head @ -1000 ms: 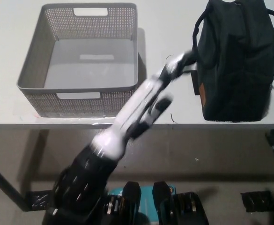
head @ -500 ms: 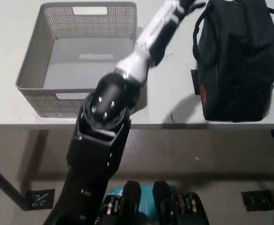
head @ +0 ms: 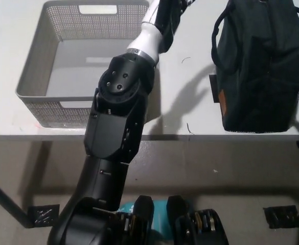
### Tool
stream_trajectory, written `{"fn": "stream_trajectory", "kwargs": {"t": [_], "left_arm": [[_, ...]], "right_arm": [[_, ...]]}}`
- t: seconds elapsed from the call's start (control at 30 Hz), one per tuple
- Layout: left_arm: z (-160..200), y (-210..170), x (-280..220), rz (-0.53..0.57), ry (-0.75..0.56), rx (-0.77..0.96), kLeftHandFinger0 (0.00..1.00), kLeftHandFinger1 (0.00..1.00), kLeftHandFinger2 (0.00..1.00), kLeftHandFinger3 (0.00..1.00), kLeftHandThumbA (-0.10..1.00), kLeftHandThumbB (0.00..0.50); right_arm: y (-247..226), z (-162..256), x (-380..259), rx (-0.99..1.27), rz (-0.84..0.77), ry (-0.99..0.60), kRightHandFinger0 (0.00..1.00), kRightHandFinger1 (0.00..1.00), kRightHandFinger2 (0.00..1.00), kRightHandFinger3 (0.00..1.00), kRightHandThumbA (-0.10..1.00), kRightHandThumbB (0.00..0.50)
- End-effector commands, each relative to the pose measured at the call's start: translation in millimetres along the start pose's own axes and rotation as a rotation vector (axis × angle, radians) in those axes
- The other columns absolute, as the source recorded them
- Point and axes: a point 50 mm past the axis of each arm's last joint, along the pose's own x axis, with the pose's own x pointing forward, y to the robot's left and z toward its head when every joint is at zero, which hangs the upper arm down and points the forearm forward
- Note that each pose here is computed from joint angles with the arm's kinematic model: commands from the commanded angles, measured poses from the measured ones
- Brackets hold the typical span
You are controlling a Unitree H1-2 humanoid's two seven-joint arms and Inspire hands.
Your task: Use both hands to pick up a lunch bag on the right hand side and place it into a container on the left hand side
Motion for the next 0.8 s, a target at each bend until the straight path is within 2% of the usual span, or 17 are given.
{"fn": "stream_trajectory", "kwargs": {"t": [0.0,0.13,0.17,0.2,0.27,0.4,0.47,0.53,0.63,0.77], "left_arm": [[18,-12,22,0.017,-0.029,-0.091,1.00,1.00,1.00,1.00,1.00,0.421],[-3,-20,29,0.045,0.054,-0.144,1.00,1.00,1.00,1.00,1.00,0.411],[-4,-21,29,0.046,0.056,-0.147,1.00,1.00,1.00,1.00,1.00,0.411],[-13,-26,30,0.048,0.076,-0.170,1.00,1.00,1.00,1.00,1.00,0.376],[-20,-32,30,0.043,0.100,-0.185,1.00,1.00,1.00,1.00,1.00,0.399],[-33,-43,31,0.021,0.124,-0.145,1.00,1.00,1.00,1.00,1.00,0.398],[-43,-49,32,0.002,0.153,-0.120,1.00,1.00,1.00,1.00,1.00,0.395],[-54,-56,32,-0.021,0.191,-0.036,1.00,1.00,1.00,1.00,1.00,0.405],[-67,-60,29,-0.058,0.223,0.037,1.00,1.00,1.00,1.00,1.00,0.394],[-91,-68,15,-0.111,0.316,0.108,1.00,1.00,1.00,1.00,1.00,0.440]], "right_arm": [[-6,10,32,0.066,-0.013,-0.041,1.00,1.00,1.00,1.00,1.00,0.330],[-18,-3,48,0.167,-0.065,0.013,1.00,1.00,1.00,1.00,1.00,0.329],[-18,-4,49,0.171,-0.067,0.013,1.00,1.00,1.00,1.00,1.00,0.295],[-24,-7,54,0.189,-0.068,0.020,1.00,1.00,1.00,1.00,1.00,0.317],[-27,-8,57,0.206,-0.069,0.019,1.00,1.00,1.00,1.00,1.00,0.320],[-30,-9,62,0.248,-0.075,0.008,1.00,1.00,1.00,1.00,1.00,0.283],[-32,-12,62,0.235,-0.079,0.005,1.00,1.00,1.00,1.00,1.00,0.288],[-35,-14,58,0.236,-0.078,0.010,1.00,1.00,1.00,1.00,1.00,0.275],[-34,-14,58,0.238,-0.078,0.014,1.00,1.00,1.00,1.00,1.00,0.275],[-29,-14,59,0.245,-0.060,0.007,1.00,1.00,1.00,1.00,1.00,0.253]]}}
